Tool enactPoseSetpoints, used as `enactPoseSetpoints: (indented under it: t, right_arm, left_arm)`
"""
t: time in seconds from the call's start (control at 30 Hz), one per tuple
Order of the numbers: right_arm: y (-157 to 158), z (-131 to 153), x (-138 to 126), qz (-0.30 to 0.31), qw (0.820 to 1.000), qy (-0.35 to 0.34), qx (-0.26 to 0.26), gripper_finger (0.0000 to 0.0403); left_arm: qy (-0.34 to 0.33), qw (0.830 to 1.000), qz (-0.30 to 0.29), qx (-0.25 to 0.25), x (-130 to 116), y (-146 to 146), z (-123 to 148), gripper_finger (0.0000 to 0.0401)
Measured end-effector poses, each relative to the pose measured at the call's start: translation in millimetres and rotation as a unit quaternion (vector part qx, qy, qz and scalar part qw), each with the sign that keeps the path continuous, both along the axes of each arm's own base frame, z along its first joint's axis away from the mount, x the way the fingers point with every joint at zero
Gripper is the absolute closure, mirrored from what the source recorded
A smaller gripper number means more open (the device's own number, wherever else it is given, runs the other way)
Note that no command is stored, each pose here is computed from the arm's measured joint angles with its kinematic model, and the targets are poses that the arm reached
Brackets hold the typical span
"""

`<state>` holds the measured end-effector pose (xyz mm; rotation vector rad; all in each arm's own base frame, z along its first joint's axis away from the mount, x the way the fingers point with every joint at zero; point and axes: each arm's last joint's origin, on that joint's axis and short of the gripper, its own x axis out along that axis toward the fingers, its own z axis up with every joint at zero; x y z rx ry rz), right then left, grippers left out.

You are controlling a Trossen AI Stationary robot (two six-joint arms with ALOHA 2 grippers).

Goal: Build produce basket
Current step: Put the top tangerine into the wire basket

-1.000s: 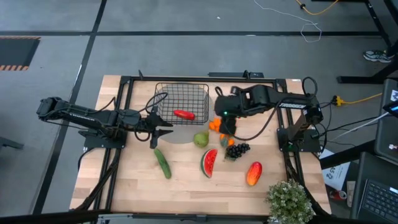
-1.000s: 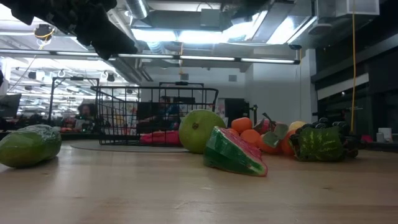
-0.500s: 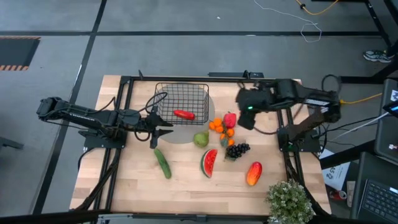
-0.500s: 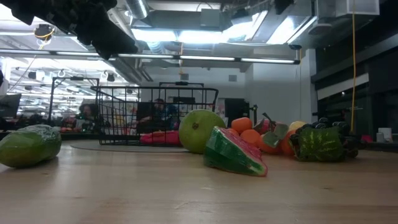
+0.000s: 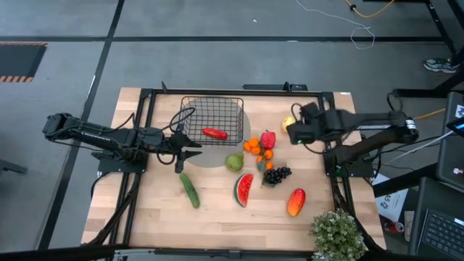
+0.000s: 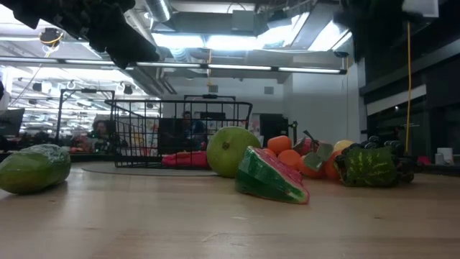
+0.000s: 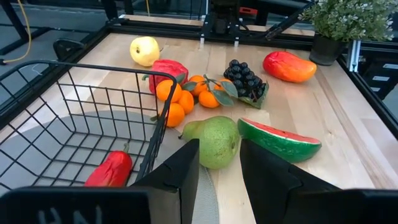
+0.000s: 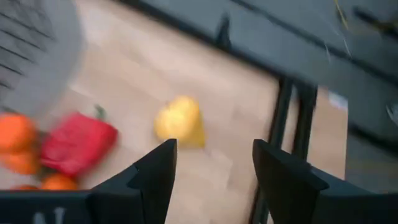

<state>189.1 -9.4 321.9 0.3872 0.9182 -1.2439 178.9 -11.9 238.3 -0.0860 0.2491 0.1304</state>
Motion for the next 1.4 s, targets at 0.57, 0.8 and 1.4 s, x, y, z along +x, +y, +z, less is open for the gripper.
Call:
enactPoseSetpoints:
  t: [0.57, 0.8, 1.4]
  right_arm:
    - [-63, -123, 11, -0.077, 0.971, 0.047, 0.222, 0.0189]
    - [-74, -106, 60, 0.109, 0.967, -0.13, 0.192, 0.0189]
    - [-41, -126, 115, 0.322, 0.936, -0.12, 0.081, 0.0189]
  left_arm:
    - [0.0, 1.0, 0.0, 0.0, 0, 0, 0, 0.0286]
    - [0.0, 1.0, 0.0, 0.0, 0, 0, 0, 0.0286]
    - [0.001, 1.0, -0.001, 0.004, 0, 0, 0, 0.0286]
